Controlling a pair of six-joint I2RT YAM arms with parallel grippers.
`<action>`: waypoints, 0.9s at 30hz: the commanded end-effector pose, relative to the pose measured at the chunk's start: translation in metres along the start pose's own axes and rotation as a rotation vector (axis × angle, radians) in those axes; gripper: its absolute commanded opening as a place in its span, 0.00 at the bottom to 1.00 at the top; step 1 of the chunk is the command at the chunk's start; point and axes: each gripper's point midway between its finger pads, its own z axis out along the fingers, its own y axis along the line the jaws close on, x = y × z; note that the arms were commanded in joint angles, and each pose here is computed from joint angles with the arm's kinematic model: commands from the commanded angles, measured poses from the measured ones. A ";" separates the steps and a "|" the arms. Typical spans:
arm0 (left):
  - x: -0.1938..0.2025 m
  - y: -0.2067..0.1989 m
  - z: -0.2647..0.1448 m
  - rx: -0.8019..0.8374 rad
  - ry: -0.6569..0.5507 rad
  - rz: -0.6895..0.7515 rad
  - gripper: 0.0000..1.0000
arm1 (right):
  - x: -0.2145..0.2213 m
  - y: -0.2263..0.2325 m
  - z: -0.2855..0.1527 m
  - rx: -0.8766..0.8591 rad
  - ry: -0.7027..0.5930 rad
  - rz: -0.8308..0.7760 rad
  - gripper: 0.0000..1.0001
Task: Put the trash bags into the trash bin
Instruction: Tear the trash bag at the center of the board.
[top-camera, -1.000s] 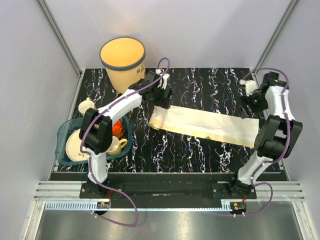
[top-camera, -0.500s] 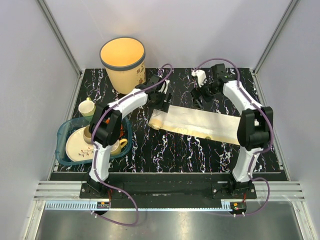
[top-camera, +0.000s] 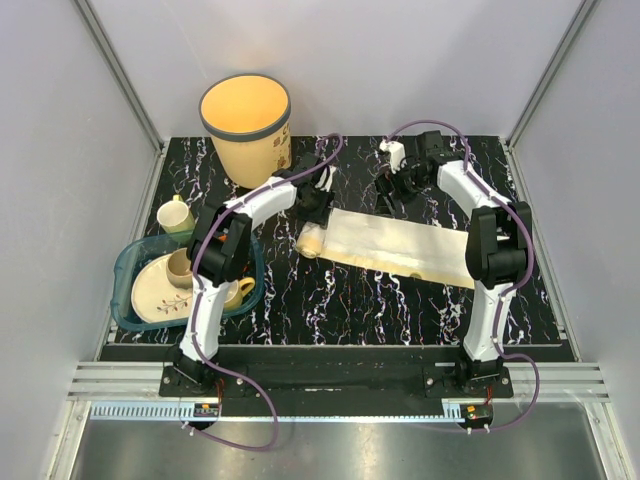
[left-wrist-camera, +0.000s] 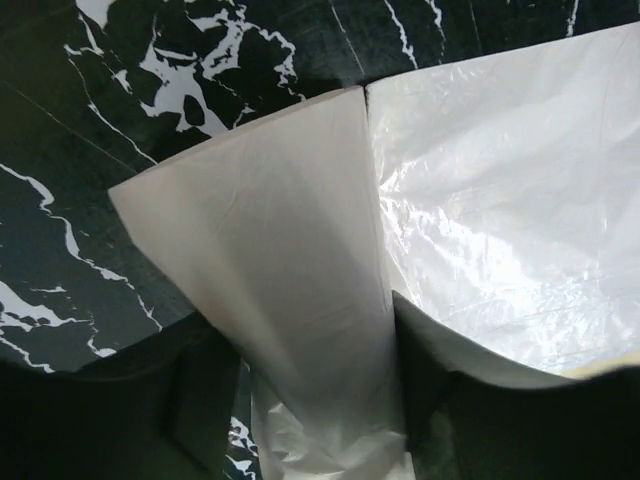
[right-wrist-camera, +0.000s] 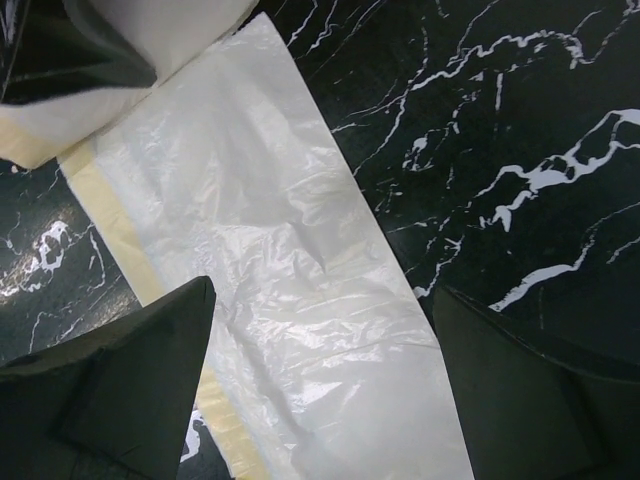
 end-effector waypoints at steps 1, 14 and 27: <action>-0.014 -0.013 -0.004 0.101 -0.039 0.072 0.46 | -0.009 0.019 -0.009 -0.070 -0.045 -0.050 1.00; 0.004 -0.048 -0.079 0.403 -0.165 0.397 0.00 | -0.012 0.055 -0.039 -0.249 -0.246 -0.319 1.00; -0.021 -0.094 -0.193 0.660 -0.497 0.624 0.00 | -0.043 0.109 -0.089 -0.308 -0.423 -0.530 1.00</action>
